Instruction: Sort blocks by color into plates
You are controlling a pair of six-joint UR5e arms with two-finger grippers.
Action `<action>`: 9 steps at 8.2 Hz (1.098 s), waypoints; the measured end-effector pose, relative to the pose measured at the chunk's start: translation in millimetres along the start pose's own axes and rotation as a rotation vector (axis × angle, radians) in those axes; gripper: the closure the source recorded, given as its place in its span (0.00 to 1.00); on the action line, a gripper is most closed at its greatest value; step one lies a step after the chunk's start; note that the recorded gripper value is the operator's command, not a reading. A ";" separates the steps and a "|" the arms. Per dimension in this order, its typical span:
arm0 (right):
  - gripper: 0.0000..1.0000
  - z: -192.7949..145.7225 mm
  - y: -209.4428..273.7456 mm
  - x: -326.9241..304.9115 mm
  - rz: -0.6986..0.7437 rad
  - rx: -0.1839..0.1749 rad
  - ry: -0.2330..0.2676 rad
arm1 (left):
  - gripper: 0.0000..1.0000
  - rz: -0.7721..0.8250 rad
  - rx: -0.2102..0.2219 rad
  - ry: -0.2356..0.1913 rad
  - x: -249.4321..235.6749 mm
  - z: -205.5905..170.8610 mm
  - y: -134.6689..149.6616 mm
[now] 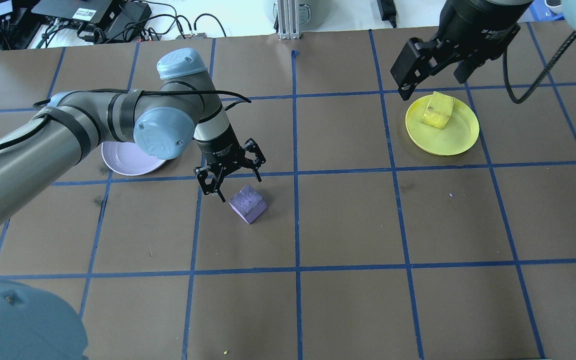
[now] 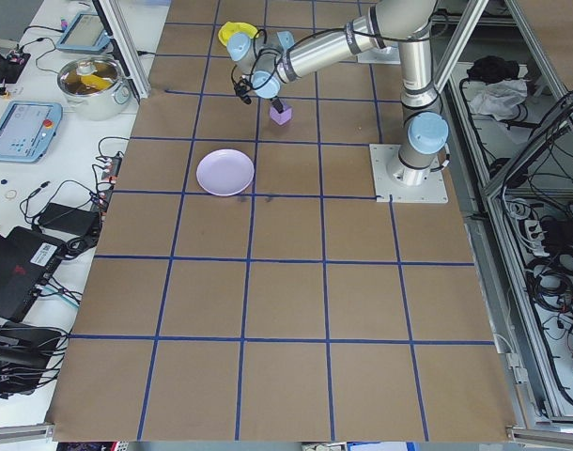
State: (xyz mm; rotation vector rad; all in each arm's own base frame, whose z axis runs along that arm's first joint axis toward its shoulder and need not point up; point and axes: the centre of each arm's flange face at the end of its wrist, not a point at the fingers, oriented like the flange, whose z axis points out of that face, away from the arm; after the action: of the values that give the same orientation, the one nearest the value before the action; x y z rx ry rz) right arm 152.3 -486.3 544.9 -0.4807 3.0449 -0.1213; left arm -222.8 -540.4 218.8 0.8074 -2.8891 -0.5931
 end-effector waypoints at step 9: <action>0.00 1.7 -1.0 0.6 0.009 0.000 -0.007 | 1.00 -0.020 -0.046 -0.031 -0.4 33.7 -13.9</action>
State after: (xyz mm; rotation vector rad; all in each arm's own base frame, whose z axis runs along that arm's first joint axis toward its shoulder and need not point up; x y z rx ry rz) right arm 152.2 -487.5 543.3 -0.4669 3.0397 -0.1190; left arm -221.9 -539.6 182.4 0.8287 -2.8865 -0.6779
